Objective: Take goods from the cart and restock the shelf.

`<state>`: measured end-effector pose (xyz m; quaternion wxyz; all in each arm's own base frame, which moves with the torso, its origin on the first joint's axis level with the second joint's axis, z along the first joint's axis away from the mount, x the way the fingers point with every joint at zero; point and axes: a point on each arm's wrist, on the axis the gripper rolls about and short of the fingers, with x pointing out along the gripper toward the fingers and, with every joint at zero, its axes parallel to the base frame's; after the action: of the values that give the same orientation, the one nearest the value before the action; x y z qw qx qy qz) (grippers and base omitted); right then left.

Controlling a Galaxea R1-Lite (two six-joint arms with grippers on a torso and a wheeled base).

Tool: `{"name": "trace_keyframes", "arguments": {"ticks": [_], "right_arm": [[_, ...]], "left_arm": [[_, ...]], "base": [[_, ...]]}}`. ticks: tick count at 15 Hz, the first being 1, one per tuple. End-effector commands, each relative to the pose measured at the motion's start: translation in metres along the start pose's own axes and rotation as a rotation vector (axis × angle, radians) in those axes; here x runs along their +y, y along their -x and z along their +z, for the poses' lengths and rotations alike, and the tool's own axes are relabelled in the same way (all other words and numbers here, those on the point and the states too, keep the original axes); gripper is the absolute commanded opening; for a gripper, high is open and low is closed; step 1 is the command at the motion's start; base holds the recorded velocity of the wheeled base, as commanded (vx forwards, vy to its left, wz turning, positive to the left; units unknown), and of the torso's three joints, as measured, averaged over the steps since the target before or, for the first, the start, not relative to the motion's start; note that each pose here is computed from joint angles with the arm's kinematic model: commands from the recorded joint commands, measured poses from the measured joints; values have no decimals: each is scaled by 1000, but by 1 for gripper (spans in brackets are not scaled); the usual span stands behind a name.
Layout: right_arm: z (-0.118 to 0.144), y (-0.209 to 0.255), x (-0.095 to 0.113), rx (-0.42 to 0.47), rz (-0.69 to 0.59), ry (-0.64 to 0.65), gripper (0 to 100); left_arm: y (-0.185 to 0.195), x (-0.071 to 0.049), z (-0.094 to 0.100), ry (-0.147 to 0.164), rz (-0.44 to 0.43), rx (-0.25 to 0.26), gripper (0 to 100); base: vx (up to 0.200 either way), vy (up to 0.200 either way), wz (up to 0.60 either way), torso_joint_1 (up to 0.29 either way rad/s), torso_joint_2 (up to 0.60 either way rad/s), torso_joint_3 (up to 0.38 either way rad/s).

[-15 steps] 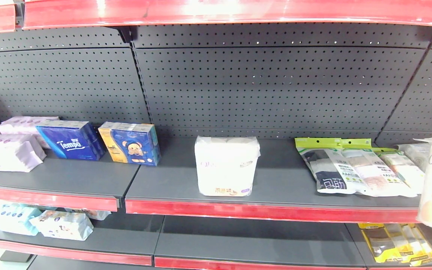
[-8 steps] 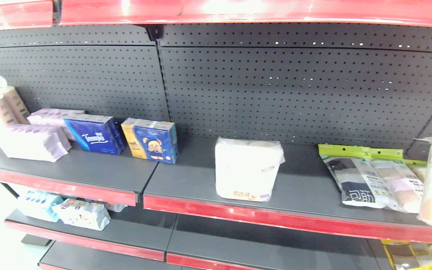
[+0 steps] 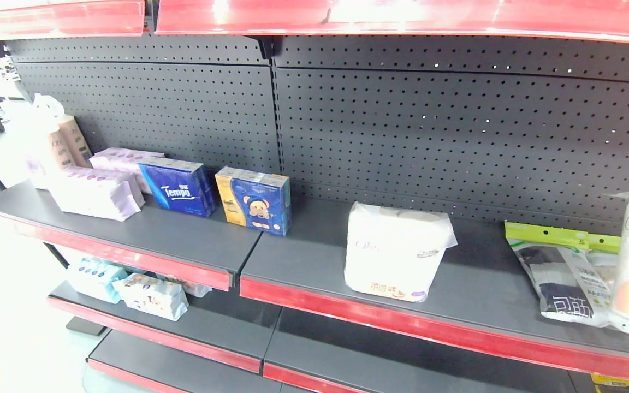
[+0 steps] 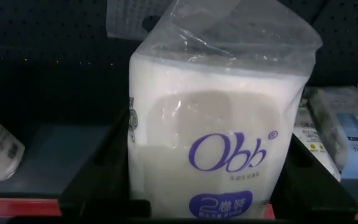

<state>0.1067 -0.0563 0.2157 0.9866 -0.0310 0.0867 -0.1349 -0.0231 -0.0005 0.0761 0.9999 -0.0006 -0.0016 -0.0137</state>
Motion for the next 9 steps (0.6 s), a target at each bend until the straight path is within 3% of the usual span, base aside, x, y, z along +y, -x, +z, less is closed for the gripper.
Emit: {"name": "trace_keyframes", "arguments": {"ticks": [1, 4, 9], "right_arm": [[8, -13, 0, 10, 38, 2, 0], [9, -30, 18, 19, 210, 15, 0], [0, -76, 33, -1, 311, 33, 0]], "left_arm": [[0, 0, 0, 0, 0, 3, 100], [0, 0, 0, 0, 0, 2, 100], [0, 0, 0, 0, 0, 0, 100]], "base": [[0, 0, 0, 0, 0, 0], [0, 0, 0, 0, 0, 0], [0, 0, 0, 0, 0, 0]]}}
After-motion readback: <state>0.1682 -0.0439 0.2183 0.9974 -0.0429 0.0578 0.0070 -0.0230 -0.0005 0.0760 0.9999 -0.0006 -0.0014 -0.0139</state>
